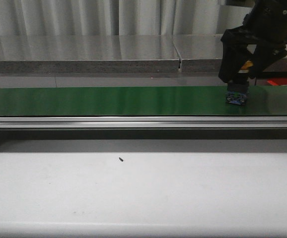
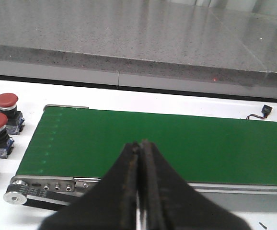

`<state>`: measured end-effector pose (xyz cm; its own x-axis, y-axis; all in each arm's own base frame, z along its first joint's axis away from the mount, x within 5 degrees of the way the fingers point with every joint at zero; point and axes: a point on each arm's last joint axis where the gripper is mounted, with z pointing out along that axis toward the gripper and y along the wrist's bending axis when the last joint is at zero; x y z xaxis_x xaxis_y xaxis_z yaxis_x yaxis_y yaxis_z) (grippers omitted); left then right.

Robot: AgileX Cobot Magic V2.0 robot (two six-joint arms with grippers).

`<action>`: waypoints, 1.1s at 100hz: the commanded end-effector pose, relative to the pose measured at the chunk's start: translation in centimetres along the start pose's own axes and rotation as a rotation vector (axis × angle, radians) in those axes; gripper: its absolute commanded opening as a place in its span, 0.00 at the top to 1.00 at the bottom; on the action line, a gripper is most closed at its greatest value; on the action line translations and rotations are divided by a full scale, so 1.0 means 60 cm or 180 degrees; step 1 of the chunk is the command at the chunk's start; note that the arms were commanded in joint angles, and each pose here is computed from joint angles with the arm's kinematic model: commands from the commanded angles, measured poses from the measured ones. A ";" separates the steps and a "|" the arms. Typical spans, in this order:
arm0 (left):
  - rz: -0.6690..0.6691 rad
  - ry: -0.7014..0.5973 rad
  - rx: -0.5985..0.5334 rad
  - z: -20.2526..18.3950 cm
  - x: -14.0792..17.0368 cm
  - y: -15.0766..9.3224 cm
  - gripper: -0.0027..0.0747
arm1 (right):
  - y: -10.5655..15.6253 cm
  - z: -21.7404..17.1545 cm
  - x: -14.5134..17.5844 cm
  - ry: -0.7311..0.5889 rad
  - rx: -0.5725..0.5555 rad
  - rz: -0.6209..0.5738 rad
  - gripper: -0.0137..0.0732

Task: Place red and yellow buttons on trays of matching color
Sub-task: 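Grasp the yellow button at the belt's end with the right gripper, then lower the yellow button into the yellow tray and open the right gripper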

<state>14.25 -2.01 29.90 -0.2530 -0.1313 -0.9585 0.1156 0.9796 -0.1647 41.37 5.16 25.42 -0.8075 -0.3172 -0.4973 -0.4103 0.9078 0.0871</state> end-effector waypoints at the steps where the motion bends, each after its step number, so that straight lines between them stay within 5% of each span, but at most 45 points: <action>1: -0.0050 -0.0328 -0.0016 -0.004 -0.026 -0.002 0.99 | 0.007 -0.048 -0.021 -0.0234 0.0082 -0.0026 0.38; 12: -0.0050 -0.0328 -0.0016 -0.004 -0.026 -0.002 0.99 | 0.002 -0.049 -0.013 -0.0051 0.0186 0.0047 0.65; 19: -0.0050 -0.0328 -0.0016 -0.004 -0.026 -0.002 0.99 | -0.001 -0.051 -0.008 0.0047 0.0246 0.0027 0.74; 38: -0.0050 -0.0328 -0.0016 -0.004 -0.026 -0.002 0.99 | -0.014 -0.116 -0.006 -0.0118 0.0482 0.0123 0.75; 70: -0.0050 -0.0328 -0.0016 -0.004 -0.026 -0.002 0.99 | -0.144 -0.255 0.076 -0.0262 0.1080 0.1312 0.75; 110: -0.0050 -0.0328 -0.0016 -0.004 -0.026 -0.002 0.99 | -0.263 -0.210 0.179 -0.0307 0.1303 0.2152 0.75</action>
<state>14.25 -2.01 29.90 -0.2530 -0.1313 -0.9585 0.1156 0.9796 -0.1647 33.48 -15.76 28.51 -0.8368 0.3350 -0.4330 0.3422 0.9374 0.0640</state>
